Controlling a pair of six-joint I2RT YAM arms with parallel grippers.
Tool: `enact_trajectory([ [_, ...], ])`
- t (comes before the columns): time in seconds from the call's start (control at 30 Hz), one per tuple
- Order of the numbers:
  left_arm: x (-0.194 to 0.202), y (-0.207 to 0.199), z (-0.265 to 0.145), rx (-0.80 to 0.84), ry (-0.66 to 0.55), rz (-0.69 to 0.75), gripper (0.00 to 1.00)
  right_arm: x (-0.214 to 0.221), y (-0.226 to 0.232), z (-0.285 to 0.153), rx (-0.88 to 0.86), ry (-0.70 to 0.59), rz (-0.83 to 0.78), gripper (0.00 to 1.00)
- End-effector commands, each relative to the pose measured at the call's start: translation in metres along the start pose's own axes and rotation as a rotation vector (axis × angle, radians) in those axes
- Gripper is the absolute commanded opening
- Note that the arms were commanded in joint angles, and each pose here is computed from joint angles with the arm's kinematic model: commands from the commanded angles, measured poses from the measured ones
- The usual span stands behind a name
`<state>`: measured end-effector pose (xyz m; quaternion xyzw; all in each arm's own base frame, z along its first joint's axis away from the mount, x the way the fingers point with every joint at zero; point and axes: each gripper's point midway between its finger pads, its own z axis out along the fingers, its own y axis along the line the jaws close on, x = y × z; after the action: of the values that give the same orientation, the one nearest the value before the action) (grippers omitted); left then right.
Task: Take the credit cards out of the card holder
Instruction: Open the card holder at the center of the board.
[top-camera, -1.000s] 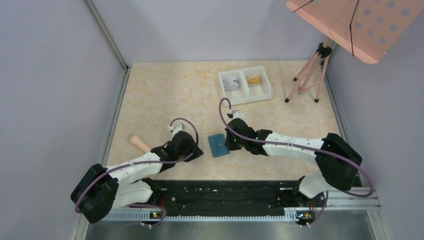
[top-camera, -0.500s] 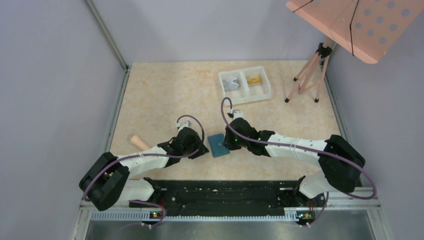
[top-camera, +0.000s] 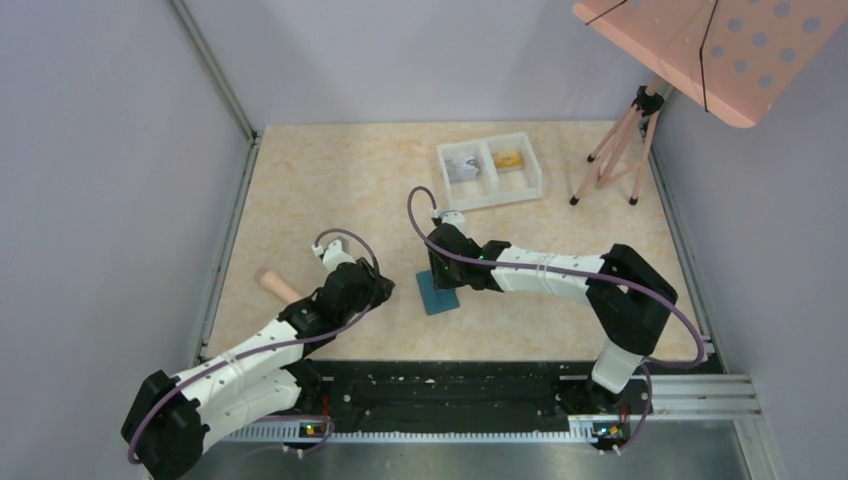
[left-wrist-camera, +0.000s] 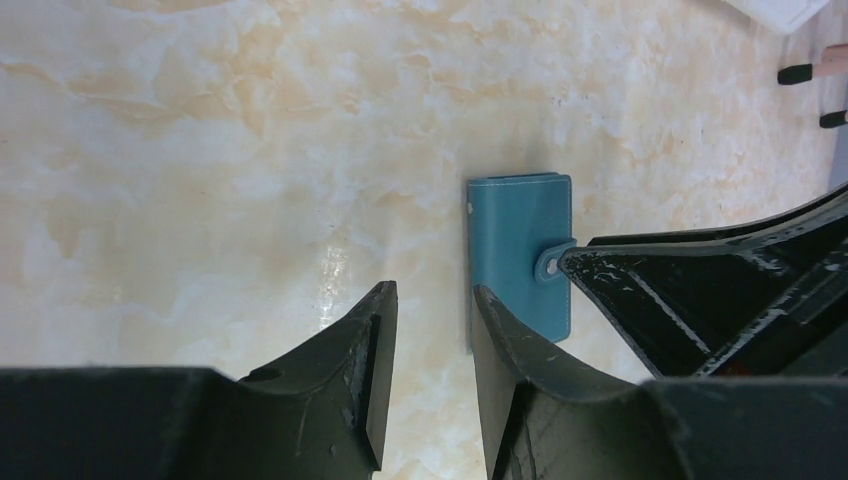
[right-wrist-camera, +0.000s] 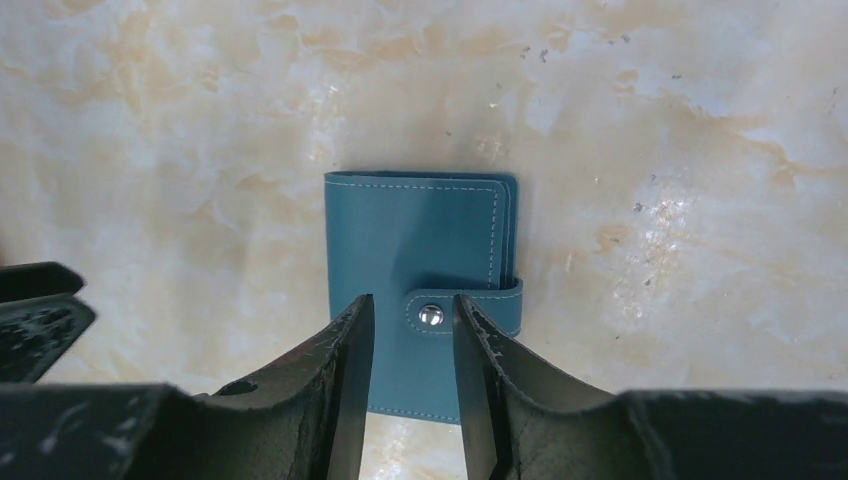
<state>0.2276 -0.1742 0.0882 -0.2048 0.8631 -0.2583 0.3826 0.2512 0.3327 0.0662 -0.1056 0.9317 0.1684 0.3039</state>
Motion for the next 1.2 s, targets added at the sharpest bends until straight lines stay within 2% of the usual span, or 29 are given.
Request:
enact_trajectory([
  [0.0,-0.007,0.014,-0.001,-0.041,-0.053,-0.005,0.39,0.011,-0.004,0.006,0.089,0.042,-0.069,0.36],
  [0.3,-0.003,0.015,0.001,-0.049,-0.039,-0.003,0.39,0.038,-0.016,0.02,0.163,0.114,-0.116,0.36],
  [0.53,0.007,0.01,0.007,-0.034,0.013,0.0,0.39,0.036,-0.02,0.015,0.163,0.081,-0.106,0.0],
  [1.17,0.02,0.0,0.016,-0.02,0.088,0.004,0.38,-0.002,-0.011,-0.027,-0.049,-0.08,0.033,0.0],
])
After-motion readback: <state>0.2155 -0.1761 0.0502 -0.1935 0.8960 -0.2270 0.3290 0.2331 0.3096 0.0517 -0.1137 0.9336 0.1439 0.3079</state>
